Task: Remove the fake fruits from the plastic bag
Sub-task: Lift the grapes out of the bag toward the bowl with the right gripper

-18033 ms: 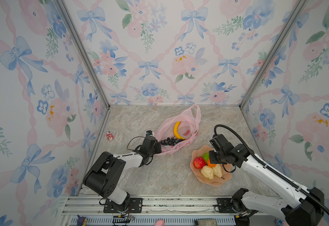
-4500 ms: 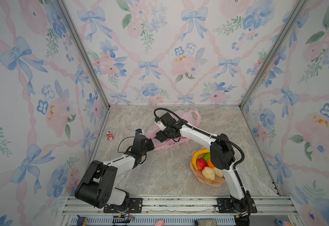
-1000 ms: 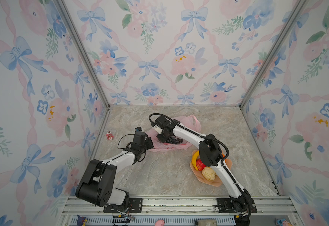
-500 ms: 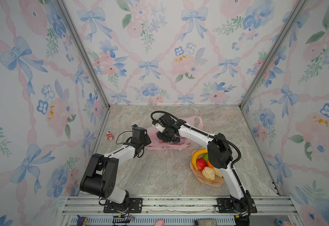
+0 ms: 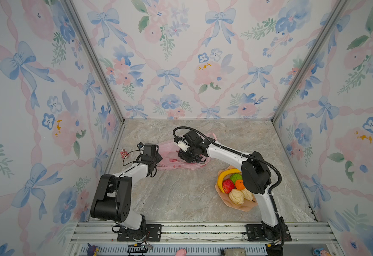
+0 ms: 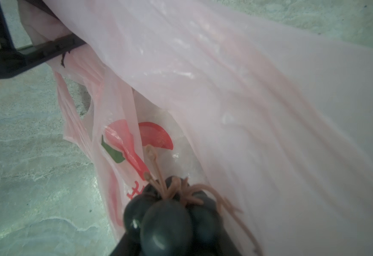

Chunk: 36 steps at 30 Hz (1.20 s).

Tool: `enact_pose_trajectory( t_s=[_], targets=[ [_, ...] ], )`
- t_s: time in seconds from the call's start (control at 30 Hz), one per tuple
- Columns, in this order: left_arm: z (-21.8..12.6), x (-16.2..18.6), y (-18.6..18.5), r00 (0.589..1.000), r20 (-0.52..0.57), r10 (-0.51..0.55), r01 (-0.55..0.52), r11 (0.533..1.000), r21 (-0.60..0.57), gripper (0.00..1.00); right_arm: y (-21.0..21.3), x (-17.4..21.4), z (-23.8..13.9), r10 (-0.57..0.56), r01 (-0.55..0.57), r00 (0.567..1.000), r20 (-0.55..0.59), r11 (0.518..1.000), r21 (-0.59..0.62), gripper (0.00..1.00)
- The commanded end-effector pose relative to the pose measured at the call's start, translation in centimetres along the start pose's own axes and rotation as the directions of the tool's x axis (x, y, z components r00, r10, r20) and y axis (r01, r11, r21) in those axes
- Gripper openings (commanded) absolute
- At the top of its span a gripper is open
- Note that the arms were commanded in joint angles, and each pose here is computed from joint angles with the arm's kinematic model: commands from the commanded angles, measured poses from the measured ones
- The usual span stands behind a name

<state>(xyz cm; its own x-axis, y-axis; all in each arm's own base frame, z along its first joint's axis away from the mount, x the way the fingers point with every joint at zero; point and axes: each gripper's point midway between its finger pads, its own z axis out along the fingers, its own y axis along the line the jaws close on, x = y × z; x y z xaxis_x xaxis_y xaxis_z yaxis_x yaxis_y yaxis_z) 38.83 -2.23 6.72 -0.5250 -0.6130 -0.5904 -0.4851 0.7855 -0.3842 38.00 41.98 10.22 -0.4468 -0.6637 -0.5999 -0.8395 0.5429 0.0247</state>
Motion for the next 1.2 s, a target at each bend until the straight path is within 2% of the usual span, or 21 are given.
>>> enact_pose_trajectory(
  t_s=[0.0, 0.33, 0.6, 0.77, 0.97, 1.17],
  targets=[
    [-0.5, -0.5, 1.0, 0.999, 0.028, -0.027, 0.028, 0.999, -0.036, 0.00, 0.8, -3.4, -3.6, -0.011, 0.016, 0.991, 0.134, 0.999, -0.030, 0.37],
    [-0.3, -0.2, 1.2, 0.999, 0.021, -0.028, 0.029, 0.999, -0.041, 0.00, 1.3, -6.3, -9.0, 0.070, -0.040, 0.959, 0.274, 0.993, -0.113, 0.37],
    [-0.4, -0.2, 1.1, 0.999, 0.024, -0.034, 0.035, 0.999, -0.032, 0.00, 1.2, -6.8, -13.7, 0.085, -0.064, 0.943, 0.323, 0.995, -0.076, 0.37],
    [-0.6, -0.3, 1.3, 0.999, 0.029, -0.031, 0.031, 0.999, -0.024, 0.00, 0.8, -4.3, -16.6, 0.080, -0.086, 0.958, 0.274, 0.996, 0.008, 0.37],
    [-0.8, -0.2, 1.6, 0.999, 0.031, -0.012, 0.012, 1.000, -0.019, 0.00, -0.1, 0.6, -19.8, 0.088, -0.114, 0.983, 0.162, 0.981, 0.154, 0.37],
    [-0.7, 0.1, 1.5, 1.000, 0.028, 0.008, -0.008, 1.000, -0.001, 0.00, 0.3, 5.5, -21.7, 0.143, -0.156, 0.987, 0.078, 0.968, 0.197, 0.37]
  ],
)
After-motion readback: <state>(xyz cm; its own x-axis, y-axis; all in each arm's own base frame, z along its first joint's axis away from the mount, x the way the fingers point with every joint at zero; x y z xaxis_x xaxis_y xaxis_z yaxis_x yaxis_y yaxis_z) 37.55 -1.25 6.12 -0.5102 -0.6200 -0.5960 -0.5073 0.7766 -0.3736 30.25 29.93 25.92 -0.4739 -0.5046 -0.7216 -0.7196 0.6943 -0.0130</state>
